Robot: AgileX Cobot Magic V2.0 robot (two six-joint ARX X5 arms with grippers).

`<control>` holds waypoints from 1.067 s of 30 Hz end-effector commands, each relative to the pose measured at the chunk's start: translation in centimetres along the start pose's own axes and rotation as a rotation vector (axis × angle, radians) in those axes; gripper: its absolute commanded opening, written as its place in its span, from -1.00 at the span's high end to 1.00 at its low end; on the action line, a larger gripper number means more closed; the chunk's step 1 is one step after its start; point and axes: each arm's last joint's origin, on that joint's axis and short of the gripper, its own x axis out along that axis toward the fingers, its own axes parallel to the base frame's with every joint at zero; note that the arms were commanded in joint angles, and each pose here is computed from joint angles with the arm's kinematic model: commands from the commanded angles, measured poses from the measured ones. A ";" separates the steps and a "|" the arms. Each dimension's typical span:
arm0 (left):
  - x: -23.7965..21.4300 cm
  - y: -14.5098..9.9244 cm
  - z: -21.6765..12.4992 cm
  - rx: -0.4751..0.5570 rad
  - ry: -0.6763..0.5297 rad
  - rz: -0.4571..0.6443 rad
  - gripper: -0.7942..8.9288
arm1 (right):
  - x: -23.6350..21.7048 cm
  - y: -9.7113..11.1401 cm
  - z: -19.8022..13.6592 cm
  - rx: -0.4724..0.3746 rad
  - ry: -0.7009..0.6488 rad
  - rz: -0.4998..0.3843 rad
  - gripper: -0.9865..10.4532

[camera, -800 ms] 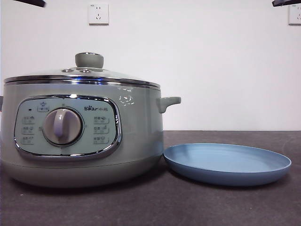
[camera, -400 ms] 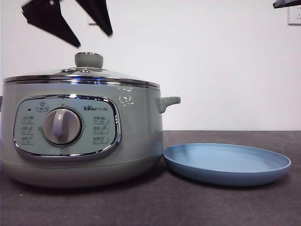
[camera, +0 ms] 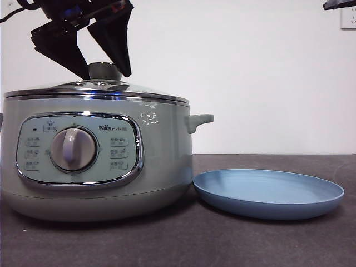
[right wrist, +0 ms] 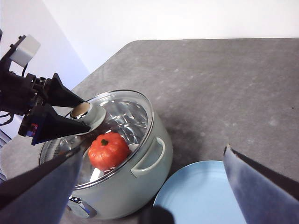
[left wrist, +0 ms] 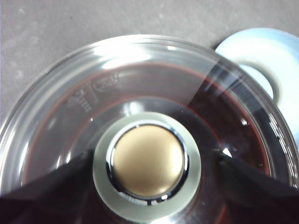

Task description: Take the pumpkin out from the steamer,put the pumpkin in the blue plate,close the lid

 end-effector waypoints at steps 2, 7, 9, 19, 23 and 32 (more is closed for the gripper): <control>0.1 -0.1 0.0 0.015 0.005 -0.001 0.79 | 0.0 0.1 0.1 0.001 -0.006 0.003 -0.05; 0.1 -0.1 0.0 0.023 -0.001 0.000 0.85 | 0.0 0.1 0.1 0.002 -0.004 0.006 -0.05; 0.1 -0.1 0.1 0.023 -0.009 -0.001 0.85 | 0.0 0.1 0.1 0.008 -0.001 0.006 -0.05; -2.0 -0.1 1.4 0.037 -0.113 0.011 0.85 | 0.7 0.0 0.1 -0.002 0.011 0.024 -0.05; -4.6 0.0 1.9 0.037 -0.192 0.055 0.85 | 2.2 0.2 0.5 0.000 0.050 0.072 -0.06; -11.9 0.4 0.3 -0.001 -0.358 0.269 0.85 | 8.4 2.4 2.4 -0.063 0.208 0.137 -0.21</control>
